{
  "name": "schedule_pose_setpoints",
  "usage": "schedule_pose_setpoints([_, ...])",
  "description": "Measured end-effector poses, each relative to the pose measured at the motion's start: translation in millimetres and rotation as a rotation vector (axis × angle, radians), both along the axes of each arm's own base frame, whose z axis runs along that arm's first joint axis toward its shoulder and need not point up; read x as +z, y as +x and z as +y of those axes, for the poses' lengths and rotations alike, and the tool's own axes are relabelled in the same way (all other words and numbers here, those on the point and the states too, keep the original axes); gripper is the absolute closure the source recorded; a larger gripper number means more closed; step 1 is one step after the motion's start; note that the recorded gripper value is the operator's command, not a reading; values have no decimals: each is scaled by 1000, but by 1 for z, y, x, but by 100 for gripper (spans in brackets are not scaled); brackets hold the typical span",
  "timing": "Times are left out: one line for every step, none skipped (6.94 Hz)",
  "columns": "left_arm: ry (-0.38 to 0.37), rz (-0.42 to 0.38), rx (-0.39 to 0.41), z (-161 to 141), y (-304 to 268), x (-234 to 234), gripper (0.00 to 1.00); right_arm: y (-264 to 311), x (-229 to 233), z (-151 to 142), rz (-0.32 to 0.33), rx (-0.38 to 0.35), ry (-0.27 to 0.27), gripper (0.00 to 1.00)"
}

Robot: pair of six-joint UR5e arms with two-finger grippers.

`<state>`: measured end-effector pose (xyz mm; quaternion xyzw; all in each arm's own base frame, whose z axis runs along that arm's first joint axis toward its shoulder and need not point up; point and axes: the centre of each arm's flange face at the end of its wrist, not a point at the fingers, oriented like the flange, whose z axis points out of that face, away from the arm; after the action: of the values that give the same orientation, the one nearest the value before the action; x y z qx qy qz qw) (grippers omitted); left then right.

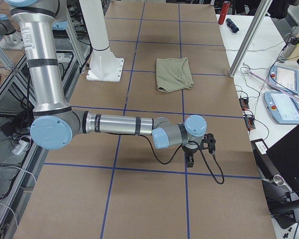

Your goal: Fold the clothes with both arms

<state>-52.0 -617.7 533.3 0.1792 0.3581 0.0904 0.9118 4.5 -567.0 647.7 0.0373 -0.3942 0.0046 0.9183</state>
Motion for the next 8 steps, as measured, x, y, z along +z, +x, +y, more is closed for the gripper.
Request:
schedule_pose_setpoints([-38,9,-17,4,-16,6,49,14,-4,2,11,-9,-19,0])
schedule_pose_setpoints([-67,15,-25,7,-23,11,39,25,-13,4,19,-12,-30,0])
schedule_pose_setpoints([-83,17,-28,10,-25,15,30,37,-19,7,23,-15,-28,0])
schedule_pose_setpoints([-95,18,-28,16,-25,22,0,45,-20,10,25,-19,-34,0])
schedule_pose_setpoints([-107,25,-26,30,-25,32,0,48,-22,12,26,-21,-43,0])
schedule_pose_setpoints([-114,43,-21,52,-23,39,0,50,-23,13,27,-20,-49,0])
schedule_pose_setpoints([-115,60,-18,75,-21,41,0,53,-23,16,27,-16,-54,0])
schedule_pose_setpoints([-119,69,-16,94,-19,43,0,55,-22,22,27,-10,-58,0])
